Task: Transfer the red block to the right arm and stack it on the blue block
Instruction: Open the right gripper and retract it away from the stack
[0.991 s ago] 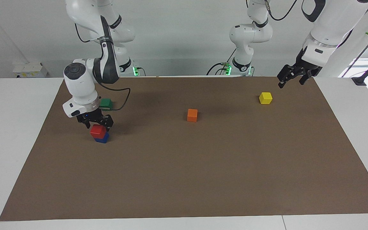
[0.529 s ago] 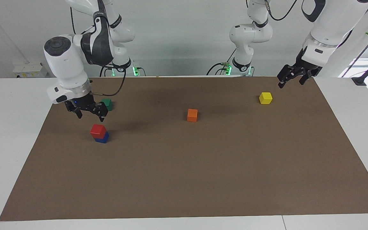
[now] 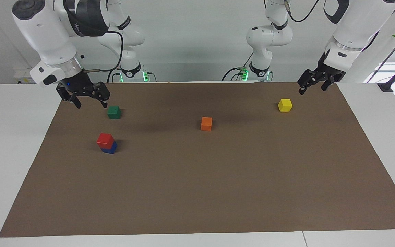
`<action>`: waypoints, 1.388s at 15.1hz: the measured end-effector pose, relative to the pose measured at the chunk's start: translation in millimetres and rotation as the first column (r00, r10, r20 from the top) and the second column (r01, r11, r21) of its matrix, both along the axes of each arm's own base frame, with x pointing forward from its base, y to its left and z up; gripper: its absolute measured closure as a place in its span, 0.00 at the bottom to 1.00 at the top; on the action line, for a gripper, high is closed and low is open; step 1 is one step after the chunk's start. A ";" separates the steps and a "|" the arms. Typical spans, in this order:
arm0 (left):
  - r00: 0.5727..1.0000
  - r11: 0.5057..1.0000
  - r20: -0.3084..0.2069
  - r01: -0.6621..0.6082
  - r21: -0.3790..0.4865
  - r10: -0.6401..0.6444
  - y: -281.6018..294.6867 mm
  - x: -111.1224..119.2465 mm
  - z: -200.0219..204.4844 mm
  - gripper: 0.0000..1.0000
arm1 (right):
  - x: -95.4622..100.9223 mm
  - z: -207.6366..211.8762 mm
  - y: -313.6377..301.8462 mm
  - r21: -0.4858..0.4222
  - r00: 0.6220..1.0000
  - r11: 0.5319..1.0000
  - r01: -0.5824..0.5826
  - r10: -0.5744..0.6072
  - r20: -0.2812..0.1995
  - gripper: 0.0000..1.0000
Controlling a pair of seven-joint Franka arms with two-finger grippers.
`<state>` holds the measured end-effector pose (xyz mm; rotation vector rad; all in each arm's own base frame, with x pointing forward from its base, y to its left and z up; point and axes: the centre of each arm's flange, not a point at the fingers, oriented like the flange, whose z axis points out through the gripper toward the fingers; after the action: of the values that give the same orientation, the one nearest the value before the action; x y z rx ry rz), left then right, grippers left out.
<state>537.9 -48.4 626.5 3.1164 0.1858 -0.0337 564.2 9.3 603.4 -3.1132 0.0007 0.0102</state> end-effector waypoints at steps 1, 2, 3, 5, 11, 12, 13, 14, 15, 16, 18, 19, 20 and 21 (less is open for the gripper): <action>1.000 1.000 0.000 0.000 0.000 0.000 0.0 0.0 0.0 0.00 | -3.1 9.9 -4.2 0.000 1.000 1.000 -0.022 0.022 -0.009 0.00; 1.000 1.000 0.000 0.000 0.000 0.000 0.0 0.0 0.0 0.00 | -6.2 20.0 -10.1 0.001 0.999 0.999 -0.045 0.045 -0.016 0.00; 1.000 1.000 0.000 0.000 0.000 0.000 0.0 0.0 0.0 0.00 | -9.5 29.7 -17.3 0.002 0.998 0.998 -0.065 0.065 -0.023 0.00; 1.000 1.000 0.000 0.000 0.000 0.000 0.0 0.0 0.0 0.00 | -14.9 43.5 -28.1 -0.008 0.996 0.996 -0.088 0.087 -0.033 0.00; 1.000 1.000 0.000 0.000 0.000 0.000 0.0 0.0 0.0 0.00 | -16.6 33.8 -46.1 -0.031 0.996 0.997 -0.068 0.066 -0.054 0.00; 1.000 1.000 0.000 0.000 0.000 0.000 0.0 0.0 0.0 0.00 | -18.1 30.6 -49.1 -0.031 0.997 0.998 -0.063 0.061 -0.051 0.00; 1.000 1.000 0.000 0.000 0.000 0.000 0.0 0.0 0.0 0.00 | -21.9 27.7 -52.9 -0.031 0.997 0.998 -0.057 0.055 -0.050 0.00; 1.000 1.000 0.000 0.000 0.000 0.000 0.0 0.0 0.0 0.00 | -26.4 26.0 -57.6 -0.030 0.998 0.998 -0.049 0.047 -0.049 0.00; 1.000 1.000 0.000 0.000 0.000 0.000 0.0 0.0 0.0 0.00 | -30.9 25.6 -62.8 -0.028 0.998 0.999 -0.039 0.038 -0.048 0.00; 1.000 1.000 0.000 0.000 0.000 0.000 0.0 0.0 0.0 0.00 | -34.6 26.5 -66.4 -0.026 0.998 0.999 -0.033 0.032 -0.046 0.00; 1.000 1.000 0.000 0.000 0.000 0.000 0.0 0.0 0.0 0.00 | -37.5 29.2 -66.1 -0.026 0.999 0.999 -0.034 0.033 -0.042 0.00; 1.000 1.000 0.000 0.000 0.000 0.000 0.0 0.0 0.0 0.00 | -37.8 29.9 -65.3 -0.026 0.999 0.999 -0.036 0.035 -0.040 0.00; 1.000 1.000 0.000 0.000 0.000 0.000 0.0 0.0 0.0 0.00 | -37.8 29.9 -64.8 -0.026 0.999 0.999 -0.037 0.036 -0.040 0.00; 1.000 1.000 0.000 0.000 0.000 0.000 0.0 0.0 0.0 0.00 | -37.8 29.9 -64.7 -0.026 0.999 0.999 -0.037 0.036 -0.040 0.00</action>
<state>537.8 -48.4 626.5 3.1164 0.1859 -0.0337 526.4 -55.5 633.3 -3.1386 -0.0553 0.0735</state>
